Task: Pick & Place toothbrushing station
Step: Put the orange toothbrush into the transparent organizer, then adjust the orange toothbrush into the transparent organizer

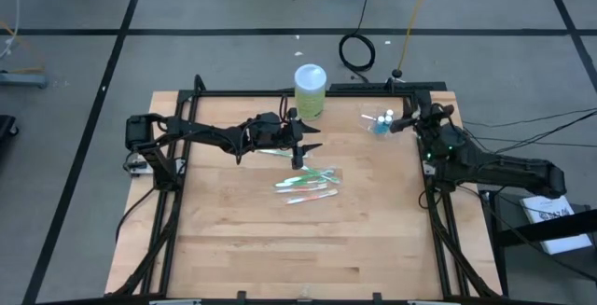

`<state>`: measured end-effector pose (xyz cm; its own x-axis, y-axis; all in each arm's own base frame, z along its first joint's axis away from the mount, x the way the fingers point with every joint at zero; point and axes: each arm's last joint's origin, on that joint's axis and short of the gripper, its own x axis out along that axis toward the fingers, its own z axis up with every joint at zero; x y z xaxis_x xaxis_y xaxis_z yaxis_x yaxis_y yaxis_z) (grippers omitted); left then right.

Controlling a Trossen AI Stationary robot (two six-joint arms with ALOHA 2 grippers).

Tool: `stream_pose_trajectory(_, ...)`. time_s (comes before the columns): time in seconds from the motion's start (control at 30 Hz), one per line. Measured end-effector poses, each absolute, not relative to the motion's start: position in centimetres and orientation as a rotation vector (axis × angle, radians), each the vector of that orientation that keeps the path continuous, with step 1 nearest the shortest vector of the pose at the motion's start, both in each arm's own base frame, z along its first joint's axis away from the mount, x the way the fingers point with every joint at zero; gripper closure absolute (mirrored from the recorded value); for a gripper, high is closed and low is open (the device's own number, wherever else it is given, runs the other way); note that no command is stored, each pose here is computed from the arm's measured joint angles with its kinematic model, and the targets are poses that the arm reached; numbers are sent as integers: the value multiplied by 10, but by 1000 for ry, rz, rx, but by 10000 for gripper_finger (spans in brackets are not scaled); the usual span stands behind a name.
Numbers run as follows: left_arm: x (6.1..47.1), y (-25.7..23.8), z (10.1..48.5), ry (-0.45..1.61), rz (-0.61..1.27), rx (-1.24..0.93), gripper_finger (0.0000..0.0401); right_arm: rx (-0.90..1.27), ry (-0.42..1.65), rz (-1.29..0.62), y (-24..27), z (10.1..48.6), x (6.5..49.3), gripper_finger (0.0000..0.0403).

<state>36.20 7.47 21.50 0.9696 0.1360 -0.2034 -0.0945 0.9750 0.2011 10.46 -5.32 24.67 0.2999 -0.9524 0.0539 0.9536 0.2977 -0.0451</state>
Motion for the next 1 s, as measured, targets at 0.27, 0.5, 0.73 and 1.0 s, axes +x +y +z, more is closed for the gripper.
stream_pose_trajectory(0.27, 362, 75, 214, 224, 115, 201, 199, 275, 236, -787, -33, 284, 102, 252)
stream_pose_trajectory(0.5, 362, 75, 214, 226, 115, 200, 199, 508, 585, -878, -28, 252, 90, 272)
stream_pose_trajectory(0.73, 362, 75, 214, 225, 116, 196, 199, 561, 700, -1018, -28, 241, 88, 289)
stream_pose_trajectory(1.0, 362, 75, 214, 227, 116, 192, 199, 542, 762, -1140, -32, 235, 87, 313)
